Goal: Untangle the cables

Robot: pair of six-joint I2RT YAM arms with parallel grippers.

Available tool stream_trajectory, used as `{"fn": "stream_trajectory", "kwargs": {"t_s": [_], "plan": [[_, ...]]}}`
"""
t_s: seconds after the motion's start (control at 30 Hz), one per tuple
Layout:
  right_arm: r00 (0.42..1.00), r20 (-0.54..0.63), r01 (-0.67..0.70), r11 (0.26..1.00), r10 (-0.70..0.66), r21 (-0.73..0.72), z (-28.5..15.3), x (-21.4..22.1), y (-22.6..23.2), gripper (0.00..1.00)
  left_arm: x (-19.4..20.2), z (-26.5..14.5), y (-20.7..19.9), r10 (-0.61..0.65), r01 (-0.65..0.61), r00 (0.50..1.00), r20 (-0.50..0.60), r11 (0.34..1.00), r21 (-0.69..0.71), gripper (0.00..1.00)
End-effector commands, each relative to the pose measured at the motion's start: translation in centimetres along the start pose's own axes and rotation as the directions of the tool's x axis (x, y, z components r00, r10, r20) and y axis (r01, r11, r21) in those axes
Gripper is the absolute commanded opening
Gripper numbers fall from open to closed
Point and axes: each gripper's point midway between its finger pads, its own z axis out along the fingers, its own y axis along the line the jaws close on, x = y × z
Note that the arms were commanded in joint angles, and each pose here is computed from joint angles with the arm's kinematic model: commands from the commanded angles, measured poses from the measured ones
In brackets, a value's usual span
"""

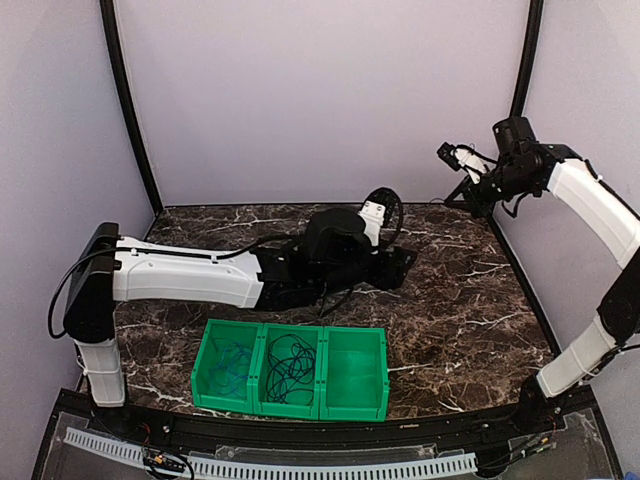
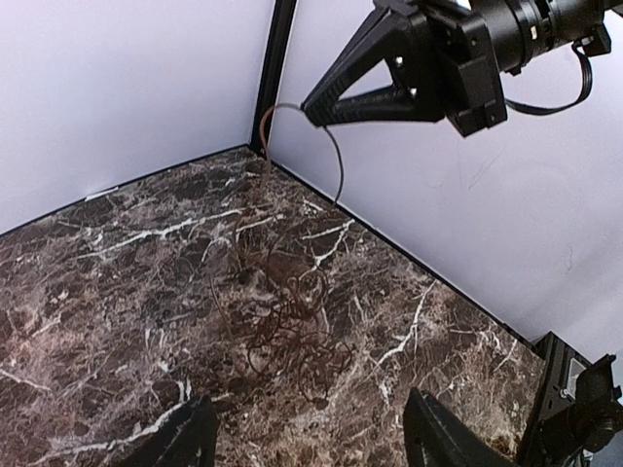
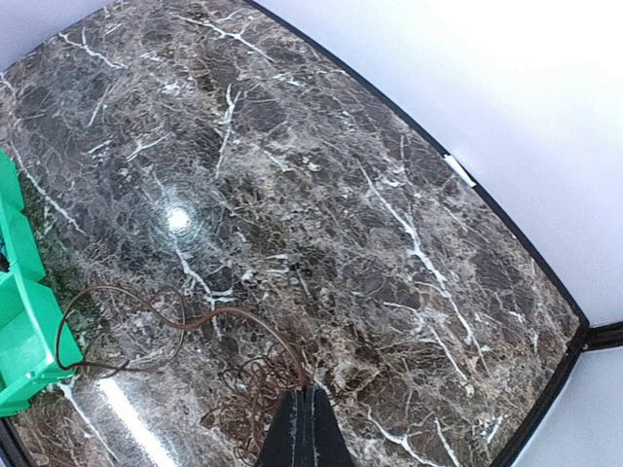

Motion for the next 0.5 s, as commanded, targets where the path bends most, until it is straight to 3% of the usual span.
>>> {"fn": "stream_trajectory", "kwargs": {"t_s": [0.0, 0.47], "plan": [[0.999, 0.018, 0.035, 0.997, -0.034, -0.063, -0.9, -0.8, 2.6, 0.00, -4.7, 0.2, -0.7, 0.003, -0.008, 0.987, 0.161, 0.999, 0.031, 0.69], [0.995, 0.087, 0.069, 0.978, -0.053, -0.199, -2.2, -2.9, 7.6, 0.00, -3.6, 5.5, 1.8, -0.056, 0.045, 0.985, 0.163, 0.997, 0.070, 0.68]]}}
